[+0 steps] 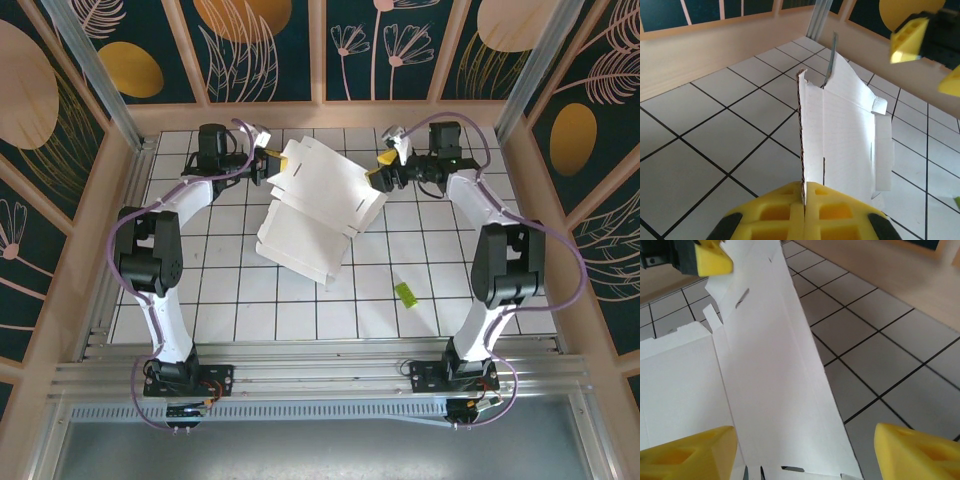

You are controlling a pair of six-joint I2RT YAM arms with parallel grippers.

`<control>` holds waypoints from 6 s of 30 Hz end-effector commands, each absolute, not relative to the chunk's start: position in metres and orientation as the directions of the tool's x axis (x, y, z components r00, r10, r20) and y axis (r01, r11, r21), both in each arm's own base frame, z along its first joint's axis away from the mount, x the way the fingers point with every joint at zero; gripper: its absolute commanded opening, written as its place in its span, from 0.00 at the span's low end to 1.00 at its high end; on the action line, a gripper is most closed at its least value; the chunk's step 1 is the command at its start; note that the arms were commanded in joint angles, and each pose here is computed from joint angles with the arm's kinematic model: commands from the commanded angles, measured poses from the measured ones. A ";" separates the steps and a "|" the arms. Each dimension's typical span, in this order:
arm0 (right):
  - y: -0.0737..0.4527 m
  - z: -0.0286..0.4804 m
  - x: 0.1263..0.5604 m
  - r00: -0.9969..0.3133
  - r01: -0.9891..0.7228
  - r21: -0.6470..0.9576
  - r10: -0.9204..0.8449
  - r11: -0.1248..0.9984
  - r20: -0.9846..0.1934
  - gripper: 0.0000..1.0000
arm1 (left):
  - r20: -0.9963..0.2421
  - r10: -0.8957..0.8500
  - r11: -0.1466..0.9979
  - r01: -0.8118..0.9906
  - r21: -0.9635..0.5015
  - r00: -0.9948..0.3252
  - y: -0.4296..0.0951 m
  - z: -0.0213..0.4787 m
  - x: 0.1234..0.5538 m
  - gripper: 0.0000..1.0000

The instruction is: Fold the paper box

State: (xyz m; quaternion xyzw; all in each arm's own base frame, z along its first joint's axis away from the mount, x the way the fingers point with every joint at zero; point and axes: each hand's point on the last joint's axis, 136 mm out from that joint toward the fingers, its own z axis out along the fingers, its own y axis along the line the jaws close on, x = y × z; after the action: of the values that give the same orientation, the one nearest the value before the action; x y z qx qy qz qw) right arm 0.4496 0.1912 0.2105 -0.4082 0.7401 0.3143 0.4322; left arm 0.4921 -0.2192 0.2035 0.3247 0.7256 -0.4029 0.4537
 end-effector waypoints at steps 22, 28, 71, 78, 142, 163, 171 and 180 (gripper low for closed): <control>0.233 0.165 0.469 -0.419 -0.887 0.325 -0.277 0.329 -0.865 0.30 | -0.938 0.148 0.408 0.883 -0.232 -0.315 -0.225 0.221 0.491 0.00; 0.232 0.168 0.476 -0.396 -0.889 0.283 -0.295 0.361 -0.870 0.19 | -0.934 0.151 0.421 0.876 -0.235 -0.324 -0.224 0.219 0.492 0.00; 0.233 0.205 0.460 -0.003 -0.823 -0.379 -0.670 0.423 -0.742 0.00 | -0.933 -0.003 0.677 0.686 -0.267 -0.361 -0.189 0.229 0.486 0.53; 0.237 0.238 0.442 0.167 -0.634 -0.675 -0.786 0.377 -0.595 0.00 | -0.800 -0.408 0.685 0.432 -0.587 -0.439 -0.157 0.271 0.459 0.60; 0.325 0.237 0.345 -0.124 -0.840 -0.173 -0.492 0.515 -0.861 0.82 | 0.030 -0.644 0.048 -0.079 -0.996 -0.764 -0.287 0.169 0.449 0.00; 0.265 0.203 0.443 -0.820 -0.548 0.672 -0.163 0.497 -0.548 0.90 | -0.033 -0.617 0.182 -0.103 -0.978 -0.786 -0.295 0.162 0.459 0.00; 0.257 0.181 0.421 -0.831 -0.542 0.720 -0.146 0.433 -0.537 0.84 | -0.031 -0.665 0.165 -0.106 -0.980 -0.747 -0.288 0.166 0.462 0.00; 0.261 0.166 0.426 -0.852 -0.512 0.765 -0.124 0.391 -0.508 0.74 | -0.026 -0.672 0.158 -0.109 -0.982 -0.741 -0.294 0.166 0.464 0.00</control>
State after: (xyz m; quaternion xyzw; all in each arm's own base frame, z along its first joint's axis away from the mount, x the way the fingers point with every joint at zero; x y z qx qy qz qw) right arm 0.4253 0.2556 0.1487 -0.1867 0.8322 0.4920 0.1746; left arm 0.4624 -0.2932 0.1549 -0.2680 0.7307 -0.5856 0.2266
